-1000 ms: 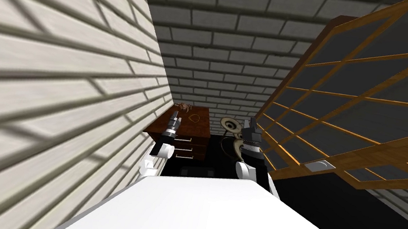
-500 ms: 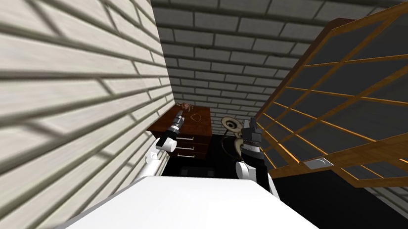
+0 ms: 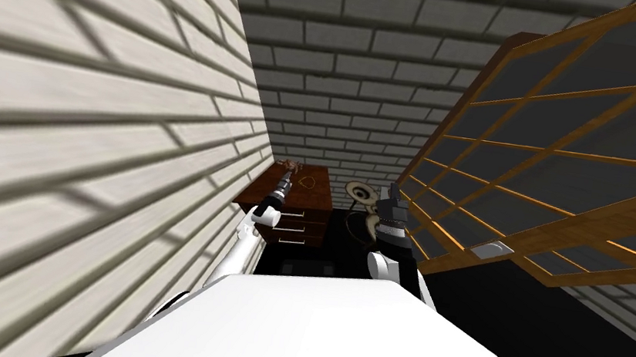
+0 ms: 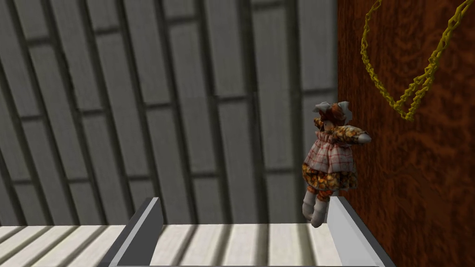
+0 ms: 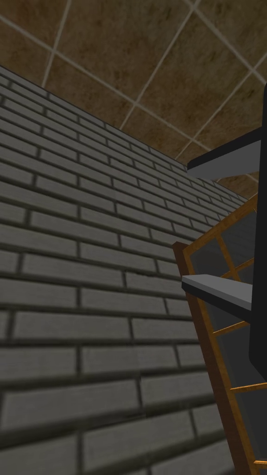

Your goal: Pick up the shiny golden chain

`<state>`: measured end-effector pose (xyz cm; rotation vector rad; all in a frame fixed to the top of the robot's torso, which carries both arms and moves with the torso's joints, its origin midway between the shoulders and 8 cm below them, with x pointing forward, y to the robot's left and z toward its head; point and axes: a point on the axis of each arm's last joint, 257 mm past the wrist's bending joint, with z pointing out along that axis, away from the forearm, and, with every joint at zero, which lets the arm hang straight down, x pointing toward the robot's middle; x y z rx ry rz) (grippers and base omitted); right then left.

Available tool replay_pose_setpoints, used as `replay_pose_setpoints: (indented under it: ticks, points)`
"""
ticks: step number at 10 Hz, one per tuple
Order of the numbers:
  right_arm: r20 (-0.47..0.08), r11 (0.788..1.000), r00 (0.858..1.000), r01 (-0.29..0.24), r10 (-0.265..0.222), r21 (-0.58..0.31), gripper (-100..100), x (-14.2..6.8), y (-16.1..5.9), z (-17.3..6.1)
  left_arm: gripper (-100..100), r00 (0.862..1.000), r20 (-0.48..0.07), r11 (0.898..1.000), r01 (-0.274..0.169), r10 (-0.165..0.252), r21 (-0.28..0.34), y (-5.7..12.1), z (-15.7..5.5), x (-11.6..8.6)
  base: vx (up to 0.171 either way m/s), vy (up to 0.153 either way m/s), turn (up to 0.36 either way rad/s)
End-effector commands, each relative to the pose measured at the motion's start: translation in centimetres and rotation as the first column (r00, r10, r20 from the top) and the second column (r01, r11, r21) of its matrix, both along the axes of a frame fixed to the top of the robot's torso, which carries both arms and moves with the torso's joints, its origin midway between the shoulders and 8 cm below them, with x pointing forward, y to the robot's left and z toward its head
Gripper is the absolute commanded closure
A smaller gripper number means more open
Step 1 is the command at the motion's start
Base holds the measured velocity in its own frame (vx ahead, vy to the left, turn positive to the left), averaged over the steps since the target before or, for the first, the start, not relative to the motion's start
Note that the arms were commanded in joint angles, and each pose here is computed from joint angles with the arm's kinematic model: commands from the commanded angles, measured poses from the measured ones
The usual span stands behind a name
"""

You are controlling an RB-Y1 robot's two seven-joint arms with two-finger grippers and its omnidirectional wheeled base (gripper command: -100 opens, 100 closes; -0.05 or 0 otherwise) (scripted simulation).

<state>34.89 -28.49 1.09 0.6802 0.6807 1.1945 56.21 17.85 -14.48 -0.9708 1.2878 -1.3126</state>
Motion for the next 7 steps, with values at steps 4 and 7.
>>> replay_pose_setpoints:
  ticks: [4, 7]
  points:
    - [0.000, 1.000, 1.000, 0.000, 0.000, 0.000, 0, 0.0, 0.0, 0.0, -100, 0.992, -0.122, 0.998, 0.020, -0.012, 0.060, -0.8, -2.5, 3.3, -0.031, 0.045, -0.025]
    - [0.000, 1.000, 1.000, 0.000, 0.000, 0.000, 0, 0.0, 0.0, 0.0, -100, 0.983, -0.184, 0.995, 0.029, -0.012, 0.091, -1.3, -3.4, 5.3, -0.030, 0.032, -0.036]
